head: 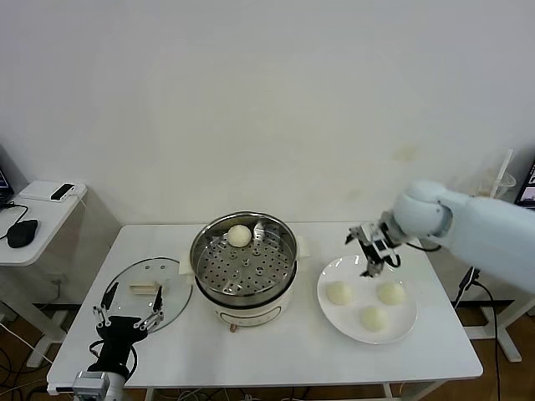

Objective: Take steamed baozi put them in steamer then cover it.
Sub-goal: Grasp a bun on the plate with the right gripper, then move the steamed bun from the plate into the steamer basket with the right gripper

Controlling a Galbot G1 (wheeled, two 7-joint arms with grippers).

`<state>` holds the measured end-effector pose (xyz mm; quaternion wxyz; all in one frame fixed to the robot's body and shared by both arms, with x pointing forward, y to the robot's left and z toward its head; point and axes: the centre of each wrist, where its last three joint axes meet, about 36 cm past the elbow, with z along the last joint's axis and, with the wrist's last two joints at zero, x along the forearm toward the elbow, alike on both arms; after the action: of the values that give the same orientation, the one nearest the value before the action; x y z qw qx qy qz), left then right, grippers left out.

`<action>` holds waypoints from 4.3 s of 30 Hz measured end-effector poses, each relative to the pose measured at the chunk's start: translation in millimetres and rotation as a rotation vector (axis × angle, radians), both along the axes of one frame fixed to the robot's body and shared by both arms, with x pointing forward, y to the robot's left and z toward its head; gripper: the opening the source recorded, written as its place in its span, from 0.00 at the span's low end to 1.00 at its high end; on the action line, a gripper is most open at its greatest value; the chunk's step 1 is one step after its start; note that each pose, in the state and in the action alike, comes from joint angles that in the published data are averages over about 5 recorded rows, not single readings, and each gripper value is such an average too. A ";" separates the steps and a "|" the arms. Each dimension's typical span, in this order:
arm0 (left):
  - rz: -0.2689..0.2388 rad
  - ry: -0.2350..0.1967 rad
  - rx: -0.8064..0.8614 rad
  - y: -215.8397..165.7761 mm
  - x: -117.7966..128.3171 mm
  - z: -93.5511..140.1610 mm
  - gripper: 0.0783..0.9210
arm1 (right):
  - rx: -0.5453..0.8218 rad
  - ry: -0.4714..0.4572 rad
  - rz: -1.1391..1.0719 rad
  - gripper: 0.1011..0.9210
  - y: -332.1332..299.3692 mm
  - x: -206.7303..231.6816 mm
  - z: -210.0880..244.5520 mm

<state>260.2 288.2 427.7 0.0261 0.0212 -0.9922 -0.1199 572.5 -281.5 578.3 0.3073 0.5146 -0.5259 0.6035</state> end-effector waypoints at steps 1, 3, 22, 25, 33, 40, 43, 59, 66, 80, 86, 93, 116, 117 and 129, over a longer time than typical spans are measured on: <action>0.000 0.001 0.002 0.4 0.2 -0.2 0.88 | -0.001 0.005 -0.006 0.88 -0.6 0.0 -5.7; 0.000 0.001 0.005 1.4 0.3 -0.2 0.88 | -0.002 0.013 -0.015 0.88 -0.5 1.0 -17.0; 0.014 0.010 0.011 4.5 1.2 -5.1 0.88 | -0.004 0.082 -0.067 0.88 19.8 22.2 -102.9; 0.012 0.010 0.012 3.5 1.2 -5.5 0.88 | -0.004 0.082 -0.072 0.88 21.9 26.0 -111.2; 0.012 0.011 0.017 4.3 1.7 -6.4 0.88 | -0.011 0.085 -0.089 0.88 24.8 34.7 -127.3; 0.014 0.009 0.023 6.2 2.3 -6.0 0.88 | -0.013 0.090 -0.098 0.86 27.5 39.5 -136.3; 0.014 0.008 0.023 5.9 2.4 -6.2 0.88 | -0.012 0.088 -0.102 0.78 28.7 41.6 -137.5; 0.014 0.005 0.024 5.3 1.9 -5.8 0.88 | -0.012 0.091 -0.114 0.62 27.6 48.3 -127.5; 0.008 -0.001 0.023 3.3 1.4 -3.3 0.88 | 0.005 0.068 -0.124 0.62 17.9 50.4 -91.1; -0.022 -0.016 0.028 -4.6 -0.4 4.7 0.88 | 0.068 -0.044 -0.110 0.63 9.7 38.4 31.8; -0.025 -0.019 0.031 -4.5 0.8 6.2 0.88 | 0.101 -0.091 -0.078 0.63 35.8 38.5 79.0; -0.018 -0.018 0.037 1.0 1.2 6.6 0.88 | 0.158 -0.094 -0.036 0.64 94.9 43.6 104.8; 0.029 -0.021 0.037 10.4 -5.1 9.5 0.88 | 0.204 0.023 0.013 0.64 305.5 64.8 34.3; 0.029 -0.022 0.037 10.4 -5.3 9.5 0.88 | 0.205 0.025 0.012 0.64 310.7 64.9 31.3; 0.033 -0.026 0.052 15.3 -5.8 9.4 0.88 | 0.192 0.050 -0.019 0.64 342.1 67.6 -3.0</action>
<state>254.4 303.5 437.2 0.0145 0.0399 -0.9885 -0.1451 640.1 60.6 575.3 0.2752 0.5517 -0.5783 0.5343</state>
